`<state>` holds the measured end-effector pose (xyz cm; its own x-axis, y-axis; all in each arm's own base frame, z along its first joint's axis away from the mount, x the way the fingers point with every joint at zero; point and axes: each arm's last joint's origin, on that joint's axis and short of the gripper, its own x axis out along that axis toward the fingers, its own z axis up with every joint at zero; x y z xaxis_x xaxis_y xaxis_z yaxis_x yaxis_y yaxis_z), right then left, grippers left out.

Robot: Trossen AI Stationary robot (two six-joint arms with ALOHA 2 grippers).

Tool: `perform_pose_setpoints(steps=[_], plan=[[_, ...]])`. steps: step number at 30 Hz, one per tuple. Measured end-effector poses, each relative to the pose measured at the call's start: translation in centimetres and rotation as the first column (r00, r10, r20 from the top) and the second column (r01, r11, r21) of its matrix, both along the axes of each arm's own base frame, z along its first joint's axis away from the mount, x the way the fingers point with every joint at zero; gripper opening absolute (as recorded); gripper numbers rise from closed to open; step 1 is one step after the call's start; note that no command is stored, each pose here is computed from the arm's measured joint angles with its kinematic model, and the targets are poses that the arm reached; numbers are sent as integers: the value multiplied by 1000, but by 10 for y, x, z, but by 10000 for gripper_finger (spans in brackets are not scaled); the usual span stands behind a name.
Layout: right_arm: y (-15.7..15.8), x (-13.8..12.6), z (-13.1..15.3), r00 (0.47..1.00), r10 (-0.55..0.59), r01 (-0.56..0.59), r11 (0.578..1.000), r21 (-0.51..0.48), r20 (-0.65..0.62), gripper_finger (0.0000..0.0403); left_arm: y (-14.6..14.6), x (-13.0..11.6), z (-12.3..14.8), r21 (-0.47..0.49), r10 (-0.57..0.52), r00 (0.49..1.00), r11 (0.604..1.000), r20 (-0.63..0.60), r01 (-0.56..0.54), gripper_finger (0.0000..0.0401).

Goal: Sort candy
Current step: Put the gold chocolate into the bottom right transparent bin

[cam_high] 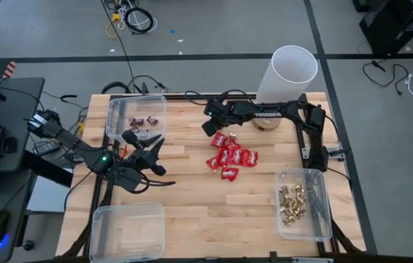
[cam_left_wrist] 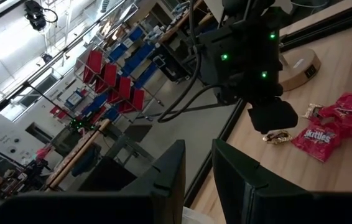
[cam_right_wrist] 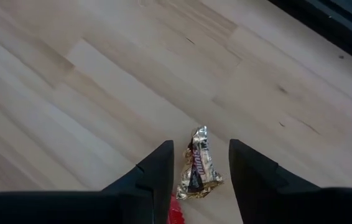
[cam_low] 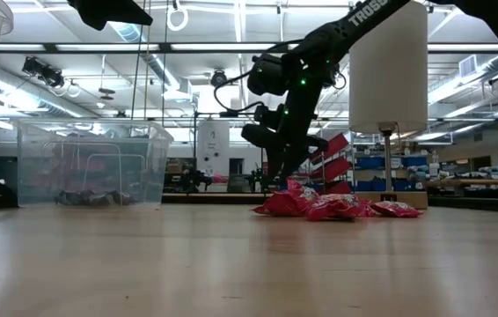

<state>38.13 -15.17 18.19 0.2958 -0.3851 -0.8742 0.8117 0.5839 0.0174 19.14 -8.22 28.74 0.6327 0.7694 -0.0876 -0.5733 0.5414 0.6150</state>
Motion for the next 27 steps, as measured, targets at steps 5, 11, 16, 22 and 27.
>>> perform_pose_setpoints(steps=[5,11,16,22,27], plan=[[-2,-1,0,1000,-1,1,1000,10,4,140,0,0,-1,6,0,1000,1000,-10,0,82],[-2,-1,-1,1000,3,-3,1000,19,5,140,0,0,-1,7,0,1000,1000,-11,0,82],[-5,3,-19,1000,14,-14,998,59,-13,140,0,0,-1,8,0,1000,1000,-13,0,82],[-7,7,-45,999,14,-10,995,104,-43,140,0,-1,-2,10,1,1000,1000,-18,-1,82],[-8,10,-52,999,15,-9,992,125,-44,139,1,-1,-2,12,1,1000,1000,-20,-1,82]])
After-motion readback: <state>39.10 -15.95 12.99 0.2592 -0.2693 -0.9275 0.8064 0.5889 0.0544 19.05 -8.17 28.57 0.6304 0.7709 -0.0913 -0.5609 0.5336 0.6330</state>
